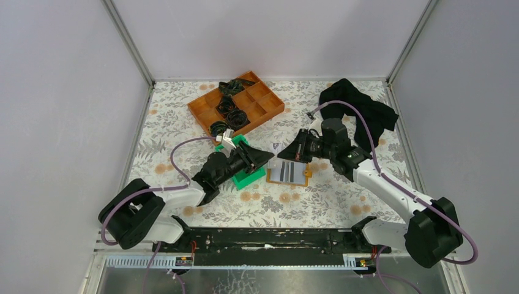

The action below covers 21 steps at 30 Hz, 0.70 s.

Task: Put the credit cards into the card holder
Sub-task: Pick up the credit card from the storage box, then turn over the card slot in the card holder.

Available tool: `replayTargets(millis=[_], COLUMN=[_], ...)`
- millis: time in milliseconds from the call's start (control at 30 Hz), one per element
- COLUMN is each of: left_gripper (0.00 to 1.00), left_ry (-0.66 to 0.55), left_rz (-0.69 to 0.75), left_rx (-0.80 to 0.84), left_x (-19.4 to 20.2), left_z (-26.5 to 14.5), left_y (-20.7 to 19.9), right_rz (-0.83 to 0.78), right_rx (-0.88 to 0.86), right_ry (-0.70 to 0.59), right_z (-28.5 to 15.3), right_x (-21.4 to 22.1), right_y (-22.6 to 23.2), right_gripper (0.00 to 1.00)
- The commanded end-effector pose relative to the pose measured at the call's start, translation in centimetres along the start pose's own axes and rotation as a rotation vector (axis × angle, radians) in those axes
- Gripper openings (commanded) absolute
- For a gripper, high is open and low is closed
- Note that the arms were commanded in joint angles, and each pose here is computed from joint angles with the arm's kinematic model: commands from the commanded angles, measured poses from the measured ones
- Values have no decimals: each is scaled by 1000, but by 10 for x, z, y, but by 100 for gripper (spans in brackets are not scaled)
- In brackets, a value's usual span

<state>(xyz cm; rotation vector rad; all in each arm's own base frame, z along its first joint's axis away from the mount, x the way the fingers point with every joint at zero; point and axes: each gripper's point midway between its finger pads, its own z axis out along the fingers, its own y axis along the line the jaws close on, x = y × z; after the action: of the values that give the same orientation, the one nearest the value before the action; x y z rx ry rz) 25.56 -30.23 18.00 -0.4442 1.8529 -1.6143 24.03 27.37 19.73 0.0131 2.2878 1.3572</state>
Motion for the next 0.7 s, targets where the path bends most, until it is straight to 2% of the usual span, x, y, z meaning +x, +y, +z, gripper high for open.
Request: replayTargets(millis=[0, 167, 267, 500, 667], left_gripper=[48, 51, 51, 50, 47], left_ry=[-24, -28, -12, 81, 150], left_rz=[64, 106, 169, 323, 400], left_rx=[-101, -176, -244, -385, -480], left_x=[-3, -3, 0, 18, 33], left_z=[-2, -4, -3, 9, 16], left_y=[22, 42, 55, 78, 97], right_rz=[-62, -98, -129, -209, -214], right_rx=[1, 99, 222, 506, 603], right_ry=[-30, -22, -12, 36, 96], right_z=[-13, -19, -25, -38, -39], right_x=[-10, -10, -12, -17, -12], right_y=[10, -7, -25, -75, -97], right_gripper=[0, 0, 0, 0, 0])
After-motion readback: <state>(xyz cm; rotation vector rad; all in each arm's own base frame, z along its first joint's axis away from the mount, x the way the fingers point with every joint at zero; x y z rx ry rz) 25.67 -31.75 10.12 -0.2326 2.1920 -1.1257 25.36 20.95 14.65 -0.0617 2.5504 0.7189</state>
